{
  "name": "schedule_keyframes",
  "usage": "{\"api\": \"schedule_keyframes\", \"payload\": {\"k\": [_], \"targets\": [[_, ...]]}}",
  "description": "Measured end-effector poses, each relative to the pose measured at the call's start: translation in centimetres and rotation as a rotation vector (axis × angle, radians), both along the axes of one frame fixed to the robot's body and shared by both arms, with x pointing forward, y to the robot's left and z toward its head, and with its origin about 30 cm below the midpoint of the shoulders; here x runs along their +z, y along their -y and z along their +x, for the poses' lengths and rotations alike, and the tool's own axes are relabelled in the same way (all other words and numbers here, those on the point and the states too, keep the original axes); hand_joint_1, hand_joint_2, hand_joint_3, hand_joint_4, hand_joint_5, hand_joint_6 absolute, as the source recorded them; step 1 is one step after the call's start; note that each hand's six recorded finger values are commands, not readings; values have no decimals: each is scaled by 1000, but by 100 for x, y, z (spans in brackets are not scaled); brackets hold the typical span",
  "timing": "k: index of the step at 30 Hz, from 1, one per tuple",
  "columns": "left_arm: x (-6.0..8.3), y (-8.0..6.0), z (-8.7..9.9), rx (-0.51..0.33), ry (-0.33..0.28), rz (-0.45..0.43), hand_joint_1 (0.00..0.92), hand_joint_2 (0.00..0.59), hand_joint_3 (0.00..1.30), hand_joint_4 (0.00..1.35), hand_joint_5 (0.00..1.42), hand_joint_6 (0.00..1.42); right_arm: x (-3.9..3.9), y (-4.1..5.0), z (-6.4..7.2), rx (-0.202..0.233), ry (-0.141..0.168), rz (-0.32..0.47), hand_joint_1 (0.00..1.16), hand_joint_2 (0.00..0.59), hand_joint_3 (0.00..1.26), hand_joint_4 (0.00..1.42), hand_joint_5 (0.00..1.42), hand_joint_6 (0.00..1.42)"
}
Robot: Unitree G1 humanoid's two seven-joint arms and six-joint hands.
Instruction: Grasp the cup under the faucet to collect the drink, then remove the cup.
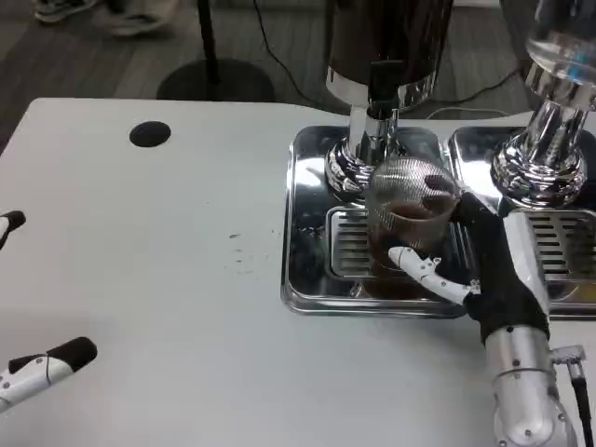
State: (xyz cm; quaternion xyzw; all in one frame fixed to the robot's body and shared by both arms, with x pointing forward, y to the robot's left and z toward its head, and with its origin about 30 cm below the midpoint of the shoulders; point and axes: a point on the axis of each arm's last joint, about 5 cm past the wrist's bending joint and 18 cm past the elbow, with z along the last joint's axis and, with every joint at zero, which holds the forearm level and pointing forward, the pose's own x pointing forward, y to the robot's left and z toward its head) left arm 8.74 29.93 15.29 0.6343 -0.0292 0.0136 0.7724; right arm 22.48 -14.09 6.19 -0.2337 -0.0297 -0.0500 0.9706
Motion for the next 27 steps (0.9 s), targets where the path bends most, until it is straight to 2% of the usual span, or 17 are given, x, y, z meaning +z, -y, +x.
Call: {"api": "schedule_keyframes", "payload": {"k": [4,13,27], "targets": [[-3,3,3,1,-2,-1,0,66,76,0,0,0,7,18,-79,-9,14,9,764,231,366,366,288,104],[-4,10,17,-2,1,-1,0,66,76,0,0,0,37,72,-148,-33,30,16,760,230,367,376,288,104],[9,22,25,-6,8,1,0,66,76,0,0,0,-25,93,-227,-33,-4,12,758,229,374,377,288,104]]}}
